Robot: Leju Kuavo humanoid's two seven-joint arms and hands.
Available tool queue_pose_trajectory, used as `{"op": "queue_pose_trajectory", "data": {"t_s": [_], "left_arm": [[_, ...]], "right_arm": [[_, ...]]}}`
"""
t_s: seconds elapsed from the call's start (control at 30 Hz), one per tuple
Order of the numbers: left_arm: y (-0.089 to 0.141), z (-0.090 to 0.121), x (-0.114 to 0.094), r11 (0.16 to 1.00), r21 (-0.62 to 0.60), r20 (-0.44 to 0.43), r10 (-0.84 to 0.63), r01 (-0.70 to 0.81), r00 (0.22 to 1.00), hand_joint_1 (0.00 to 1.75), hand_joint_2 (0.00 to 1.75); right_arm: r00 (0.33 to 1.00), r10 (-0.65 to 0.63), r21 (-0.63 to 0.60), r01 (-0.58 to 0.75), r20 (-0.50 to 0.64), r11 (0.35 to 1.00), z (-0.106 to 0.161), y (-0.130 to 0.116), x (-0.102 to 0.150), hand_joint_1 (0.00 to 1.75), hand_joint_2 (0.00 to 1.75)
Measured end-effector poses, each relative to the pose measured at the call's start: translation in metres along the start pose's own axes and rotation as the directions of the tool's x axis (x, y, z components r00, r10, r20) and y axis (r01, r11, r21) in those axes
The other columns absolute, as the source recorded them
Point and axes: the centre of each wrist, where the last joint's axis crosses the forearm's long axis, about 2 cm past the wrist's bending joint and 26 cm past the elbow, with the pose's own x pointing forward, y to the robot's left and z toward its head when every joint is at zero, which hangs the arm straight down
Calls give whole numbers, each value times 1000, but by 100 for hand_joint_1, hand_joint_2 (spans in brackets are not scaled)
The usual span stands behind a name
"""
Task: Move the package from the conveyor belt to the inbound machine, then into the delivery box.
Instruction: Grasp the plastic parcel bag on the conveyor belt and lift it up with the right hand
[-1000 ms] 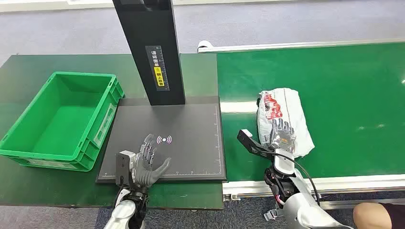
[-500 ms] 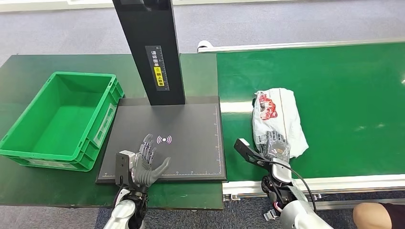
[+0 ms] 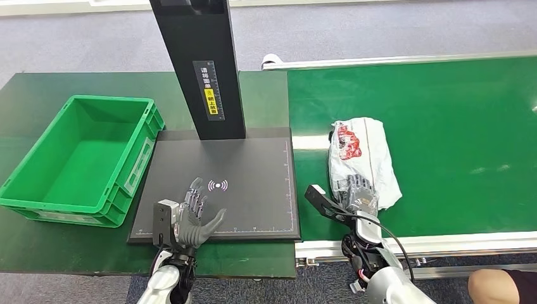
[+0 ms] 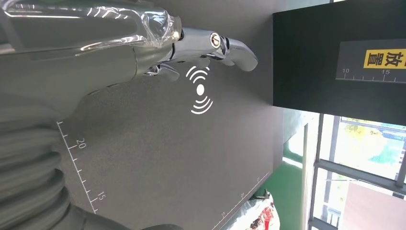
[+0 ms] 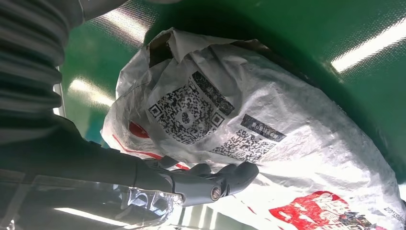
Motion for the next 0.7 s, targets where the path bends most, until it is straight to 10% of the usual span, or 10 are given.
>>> {"op": "queue_pose_trajectory", "data": {"t_s": [0.13,0.27,0.7], "left_arm": [[0,0,0,1000,0,0,0,0,1000,0,175],[0,0,1,1000,1,2,1,-1,1000,0,175],[0,-7,7,1000,10,8,4,-4,1000,0,175]], "right_arm": [[1000,-2,2,2,5,1000,1,0,1,0,175],[1000,-11,16,11,12,1000,3,3,3,172,175],[974,-219,-82,223,53,971,10,11,2,175,175]]}}
